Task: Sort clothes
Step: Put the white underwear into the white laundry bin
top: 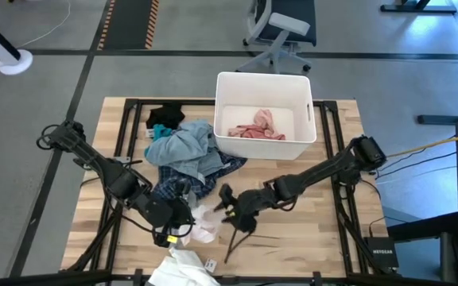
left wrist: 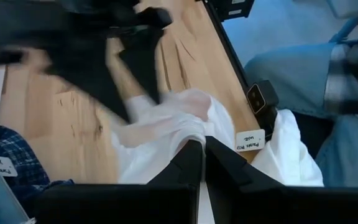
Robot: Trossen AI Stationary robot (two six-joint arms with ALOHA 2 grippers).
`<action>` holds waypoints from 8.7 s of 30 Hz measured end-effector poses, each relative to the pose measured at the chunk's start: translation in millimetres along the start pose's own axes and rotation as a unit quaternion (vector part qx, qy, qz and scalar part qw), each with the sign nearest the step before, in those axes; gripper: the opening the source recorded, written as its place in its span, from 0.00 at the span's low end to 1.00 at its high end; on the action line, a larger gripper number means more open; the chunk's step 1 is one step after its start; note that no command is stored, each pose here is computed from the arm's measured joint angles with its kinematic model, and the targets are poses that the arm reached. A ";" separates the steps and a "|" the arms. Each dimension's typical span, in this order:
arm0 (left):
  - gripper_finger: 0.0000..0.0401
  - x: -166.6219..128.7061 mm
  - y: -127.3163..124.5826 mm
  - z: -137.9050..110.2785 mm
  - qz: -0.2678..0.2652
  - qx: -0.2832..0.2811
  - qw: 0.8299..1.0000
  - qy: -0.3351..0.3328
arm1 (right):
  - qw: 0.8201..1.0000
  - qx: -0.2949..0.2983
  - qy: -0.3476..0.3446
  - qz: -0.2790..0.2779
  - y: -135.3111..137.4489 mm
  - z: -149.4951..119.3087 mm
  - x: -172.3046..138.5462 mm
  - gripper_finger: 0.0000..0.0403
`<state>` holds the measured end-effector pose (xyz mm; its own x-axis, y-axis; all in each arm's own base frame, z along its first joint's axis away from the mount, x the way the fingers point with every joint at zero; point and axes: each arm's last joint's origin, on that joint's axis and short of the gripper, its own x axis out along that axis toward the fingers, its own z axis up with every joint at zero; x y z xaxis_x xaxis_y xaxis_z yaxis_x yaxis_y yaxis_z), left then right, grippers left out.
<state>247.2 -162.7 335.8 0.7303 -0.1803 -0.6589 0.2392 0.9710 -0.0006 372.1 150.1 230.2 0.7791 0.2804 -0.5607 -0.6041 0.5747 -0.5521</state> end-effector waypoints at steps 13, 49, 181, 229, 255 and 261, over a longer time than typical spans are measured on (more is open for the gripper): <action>0.02 0.8 3.9 1.0 0.009 0.000 1.000 -0.002 | 0.997 0.037 0.042 0.051 20.2 -20.5 30.2 0.61; 0.02 31.3 12.6 -27.5 0.108 -0.008 0.994 -0.019 | 0.958 0.093 0.248 0.111 73.0 -16.0 -4.7 0.61; 0.45 167.1 4.8 -83.1 -0.059 0.029 0.994 -0.083 | 0.924 0.179 0.291 -0.171 97.1 -19.3 -78.1 0.50; 0.45 166.0 50.5 -140.4 0.102 -0.114 0.984 0.094 | 0.914 0.099 0.390 0.043 92.0 -36.5 4.7 0.49; 0.45 161.6 54.5 -120.9 0.108 -0.061 0.992 0.015 | 0.918 0.110 0.364 -0.109 45.2 -40.0 44.5 0.49; 0.45 176.1 67.7 -135.5 0.137 -0.081 0.986 0.055 | 0.905 0.146 0.398 -0.024 49.2 -55.2 40.1 0.49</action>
<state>305.3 -107.4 117.8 0.6767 0.1016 -0.7293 -0.0687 0.9948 0.0748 364.4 147.2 146.6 0.3664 -0.3267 -0.8712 -0.4119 0.7826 -0.4667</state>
